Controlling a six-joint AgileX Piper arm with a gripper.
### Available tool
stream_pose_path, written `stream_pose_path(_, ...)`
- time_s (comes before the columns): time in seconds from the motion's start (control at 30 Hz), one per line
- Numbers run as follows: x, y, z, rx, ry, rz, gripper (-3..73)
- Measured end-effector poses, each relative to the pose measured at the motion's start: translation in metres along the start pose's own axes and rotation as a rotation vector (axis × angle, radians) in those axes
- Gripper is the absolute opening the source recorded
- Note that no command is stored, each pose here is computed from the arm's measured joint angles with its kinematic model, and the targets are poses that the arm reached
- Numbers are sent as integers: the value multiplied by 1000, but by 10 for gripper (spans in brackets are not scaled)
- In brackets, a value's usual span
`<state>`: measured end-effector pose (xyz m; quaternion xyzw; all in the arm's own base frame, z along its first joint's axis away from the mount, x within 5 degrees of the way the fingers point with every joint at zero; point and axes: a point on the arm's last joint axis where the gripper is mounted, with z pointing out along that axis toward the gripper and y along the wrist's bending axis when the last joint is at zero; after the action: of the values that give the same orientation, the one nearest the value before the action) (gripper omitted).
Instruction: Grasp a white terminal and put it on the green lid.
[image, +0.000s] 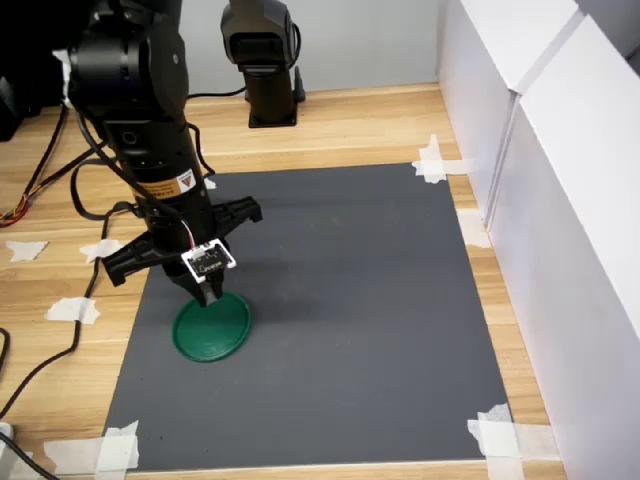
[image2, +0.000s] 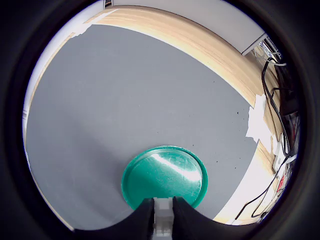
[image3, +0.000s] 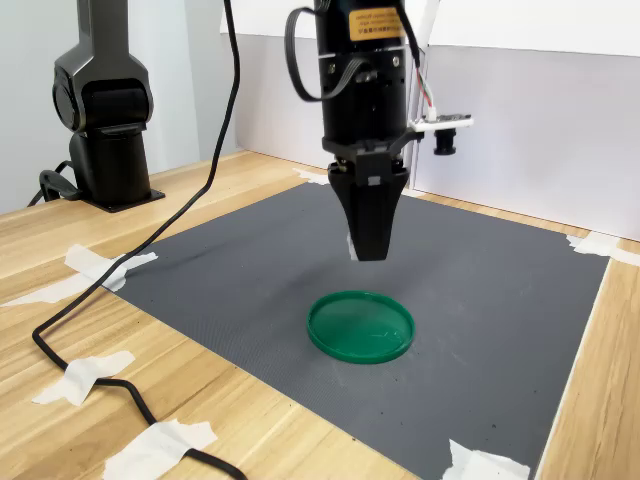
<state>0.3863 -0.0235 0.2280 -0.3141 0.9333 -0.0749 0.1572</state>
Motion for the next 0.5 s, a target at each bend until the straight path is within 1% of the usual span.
stream_pose_path(0.17, 1, 0, 16, -2, 15, 0, 87)
stream_pose_path(0.5, 2, 0, 31, -7, 46, 1, 87)
